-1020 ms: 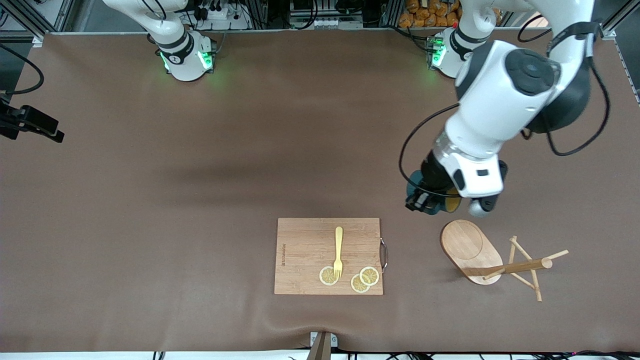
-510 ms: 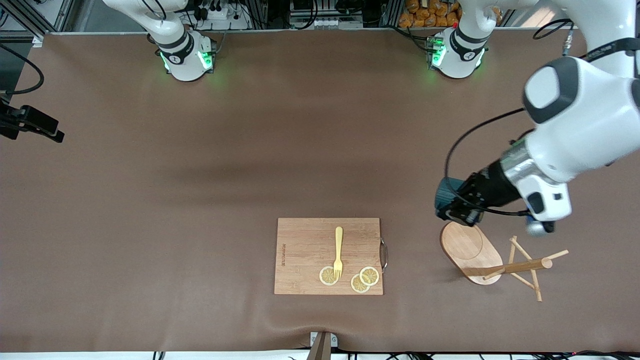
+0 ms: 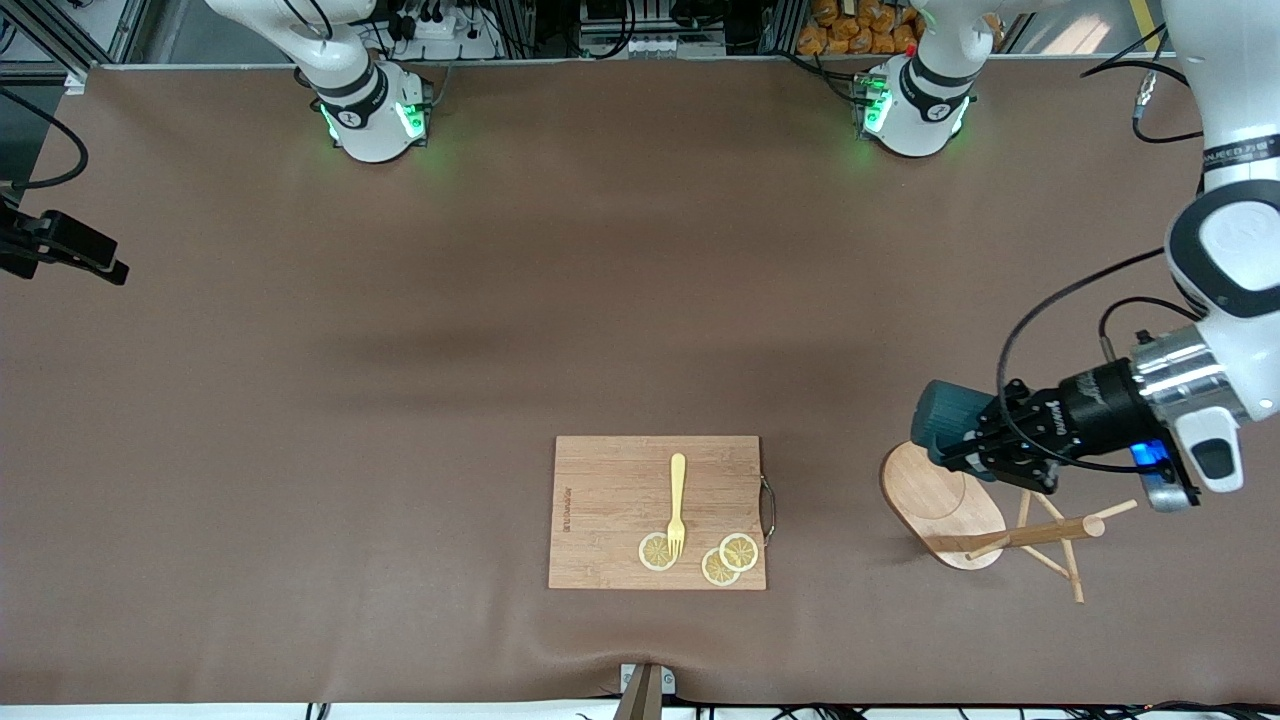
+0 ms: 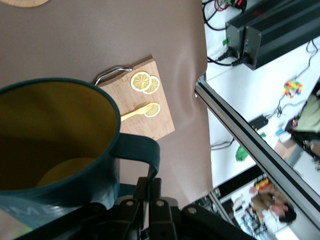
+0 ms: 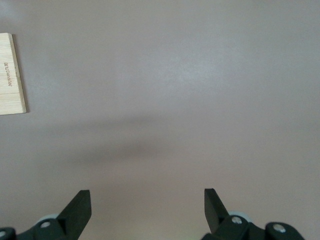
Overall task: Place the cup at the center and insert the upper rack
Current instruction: 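Hang the mug handle onto a stand peg with the left gripper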
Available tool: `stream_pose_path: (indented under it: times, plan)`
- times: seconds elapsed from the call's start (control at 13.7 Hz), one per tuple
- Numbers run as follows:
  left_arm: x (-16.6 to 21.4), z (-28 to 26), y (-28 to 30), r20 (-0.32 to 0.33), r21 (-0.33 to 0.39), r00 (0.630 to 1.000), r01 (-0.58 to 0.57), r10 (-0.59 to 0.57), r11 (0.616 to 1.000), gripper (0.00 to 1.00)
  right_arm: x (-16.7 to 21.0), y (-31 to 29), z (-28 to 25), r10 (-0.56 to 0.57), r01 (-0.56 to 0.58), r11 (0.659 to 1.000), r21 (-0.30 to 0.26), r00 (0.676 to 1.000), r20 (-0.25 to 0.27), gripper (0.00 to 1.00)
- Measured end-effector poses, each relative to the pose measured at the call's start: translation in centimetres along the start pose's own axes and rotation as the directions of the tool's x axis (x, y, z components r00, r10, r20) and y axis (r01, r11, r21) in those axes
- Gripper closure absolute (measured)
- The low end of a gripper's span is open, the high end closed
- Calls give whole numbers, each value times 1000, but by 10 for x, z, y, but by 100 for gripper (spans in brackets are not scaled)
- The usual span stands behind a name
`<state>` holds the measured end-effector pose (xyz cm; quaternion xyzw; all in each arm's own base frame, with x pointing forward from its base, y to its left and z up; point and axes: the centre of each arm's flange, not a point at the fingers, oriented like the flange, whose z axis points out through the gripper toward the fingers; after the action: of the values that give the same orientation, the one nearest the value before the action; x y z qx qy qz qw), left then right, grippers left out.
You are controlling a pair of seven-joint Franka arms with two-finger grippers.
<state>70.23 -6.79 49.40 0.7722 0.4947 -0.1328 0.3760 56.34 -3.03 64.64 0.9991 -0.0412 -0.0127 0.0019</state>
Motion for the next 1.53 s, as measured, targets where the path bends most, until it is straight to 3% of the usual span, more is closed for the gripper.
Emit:
stream_pose_path:
  times: [0.44,0.8,1.17,1.53]
  plan:
    - [60,8,-20,94,-58,989,-104,109,993,95,-1,2,1,3,-3,1000,0,1000,6,0]
    - [110,-13,-39,190,-235,958,-170,217,957,95,-1,2,1,4,-4,1000,0,1000,7,0]
    - [135,-10,-47,212,-329,946,-169,247,929,95,-1,2,1,4,-4,1000,0,1000,7,0]
    - [164,-20,-62,199,-362,949,-160,244,918,95,-1,3,1,6,-6,1000,0,1000,8,0]
